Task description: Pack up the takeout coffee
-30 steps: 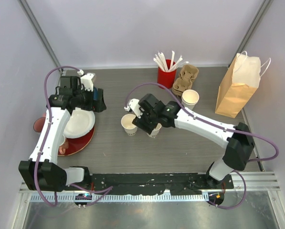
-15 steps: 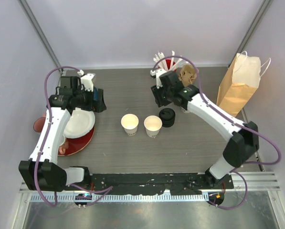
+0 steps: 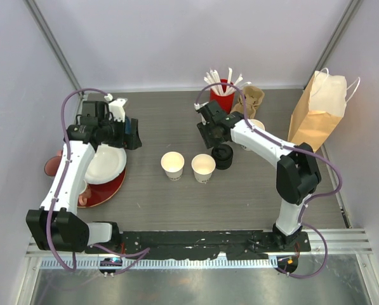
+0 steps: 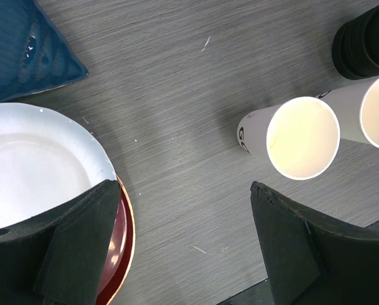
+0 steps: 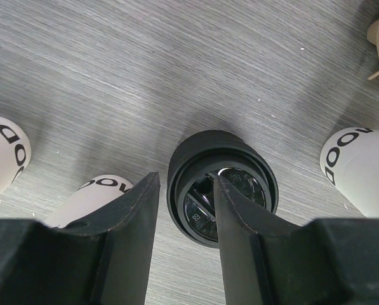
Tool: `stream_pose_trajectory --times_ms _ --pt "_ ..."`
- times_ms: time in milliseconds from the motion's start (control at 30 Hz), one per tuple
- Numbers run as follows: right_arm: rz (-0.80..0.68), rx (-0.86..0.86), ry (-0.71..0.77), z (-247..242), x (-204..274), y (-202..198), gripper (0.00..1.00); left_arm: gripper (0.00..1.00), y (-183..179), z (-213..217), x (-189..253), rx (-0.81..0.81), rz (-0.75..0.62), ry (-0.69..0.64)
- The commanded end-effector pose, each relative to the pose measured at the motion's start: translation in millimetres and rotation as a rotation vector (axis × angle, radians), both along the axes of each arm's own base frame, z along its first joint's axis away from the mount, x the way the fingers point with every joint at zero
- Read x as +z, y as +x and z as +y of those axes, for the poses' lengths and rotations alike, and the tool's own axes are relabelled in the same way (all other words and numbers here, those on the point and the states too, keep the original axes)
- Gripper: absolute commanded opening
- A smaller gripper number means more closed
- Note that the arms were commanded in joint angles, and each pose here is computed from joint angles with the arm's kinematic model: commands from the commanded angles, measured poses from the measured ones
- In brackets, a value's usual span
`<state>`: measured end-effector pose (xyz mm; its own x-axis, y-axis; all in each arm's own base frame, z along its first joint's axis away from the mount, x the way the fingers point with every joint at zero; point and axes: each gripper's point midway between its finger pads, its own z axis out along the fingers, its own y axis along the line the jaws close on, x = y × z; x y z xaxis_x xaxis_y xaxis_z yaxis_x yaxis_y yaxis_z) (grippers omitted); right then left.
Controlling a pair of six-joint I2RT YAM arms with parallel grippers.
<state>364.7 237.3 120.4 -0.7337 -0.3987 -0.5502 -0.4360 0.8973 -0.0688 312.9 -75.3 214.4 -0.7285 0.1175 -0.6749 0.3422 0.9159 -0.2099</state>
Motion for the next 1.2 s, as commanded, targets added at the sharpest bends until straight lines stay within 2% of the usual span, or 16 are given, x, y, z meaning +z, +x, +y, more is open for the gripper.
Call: stream_pose_trajectory --times_ms 0,367,567,1000,1167 --pt "-0.035 -0.050 -0.024 -4 9 11 0.45 0.88 1 2 4 -0.004 -0.015 0.010" --pt "0.032 -0.036 -0.045 1 -17 11 0.44 0.88 2 3 2 0.002 -0.011 0.017" --pt "0.047 -0.037 -0.086 -6 -25 7 0.33 0.88 2 3 0 0.000 -0.004 0.017" --pt "-0.018 0.019 -0.154 -4 4 -17 0.34 0.88 4 2 1 -0.003 -0.004 0.011" --pt "-0.023 0.006 -0.203 -17 -1 -20 0.33 0.88 4 2 2 -0.005 -0.006 0.009"
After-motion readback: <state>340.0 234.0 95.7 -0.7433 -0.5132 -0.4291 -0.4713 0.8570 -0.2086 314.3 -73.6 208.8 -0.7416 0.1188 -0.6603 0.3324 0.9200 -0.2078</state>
